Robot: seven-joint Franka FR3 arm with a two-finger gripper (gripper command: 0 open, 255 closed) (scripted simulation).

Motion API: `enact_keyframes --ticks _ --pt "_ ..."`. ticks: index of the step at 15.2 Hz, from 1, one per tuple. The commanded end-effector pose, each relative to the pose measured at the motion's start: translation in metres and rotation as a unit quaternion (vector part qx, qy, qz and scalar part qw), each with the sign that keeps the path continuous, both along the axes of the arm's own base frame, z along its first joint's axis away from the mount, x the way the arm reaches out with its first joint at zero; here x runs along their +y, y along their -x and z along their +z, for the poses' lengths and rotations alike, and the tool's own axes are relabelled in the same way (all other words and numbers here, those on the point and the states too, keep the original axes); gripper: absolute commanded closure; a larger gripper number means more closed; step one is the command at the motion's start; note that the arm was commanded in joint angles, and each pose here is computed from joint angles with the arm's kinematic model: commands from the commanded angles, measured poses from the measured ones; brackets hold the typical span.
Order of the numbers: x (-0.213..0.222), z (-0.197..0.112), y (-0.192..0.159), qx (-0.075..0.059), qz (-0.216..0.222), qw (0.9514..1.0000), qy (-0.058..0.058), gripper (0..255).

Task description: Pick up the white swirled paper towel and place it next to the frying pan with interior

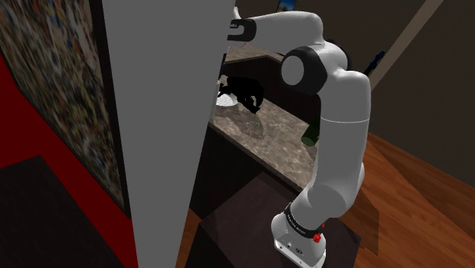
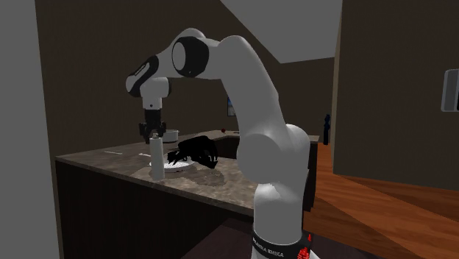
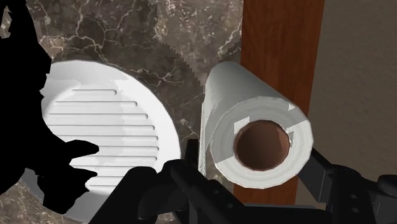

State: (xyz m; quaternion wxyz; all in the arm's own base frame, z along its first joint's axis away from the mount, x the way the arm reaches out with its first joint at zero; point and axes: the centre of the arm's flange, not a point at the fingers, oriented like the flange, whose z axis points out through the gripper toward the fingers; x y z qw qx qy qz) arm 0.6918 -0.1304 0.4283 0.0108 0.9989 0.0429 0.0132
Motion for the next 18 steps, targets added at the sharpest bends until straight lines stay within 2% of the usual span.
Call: enact_keyframes --ticks 1,5,6,11,15,18 --pt "0.0 -0.001 0.0 0.0 0.0 1.0 0.0 255" --pt "0.0 -0.001 0.0 0.0 0.0 1.0 0.0 255" --pt "0.0 -0.001 0.0 0.0 0.0 1.0 0.0 0" --pt "0.0 -0.001 0.0 0.0 0.0 1.0 0.0 0" --pt "0.001 0.049 0.001 0.0 0.0 1.0 0.0 0" --pt "0.001 0.049 0.001 0.0 0.0 1.0 0.0 0"
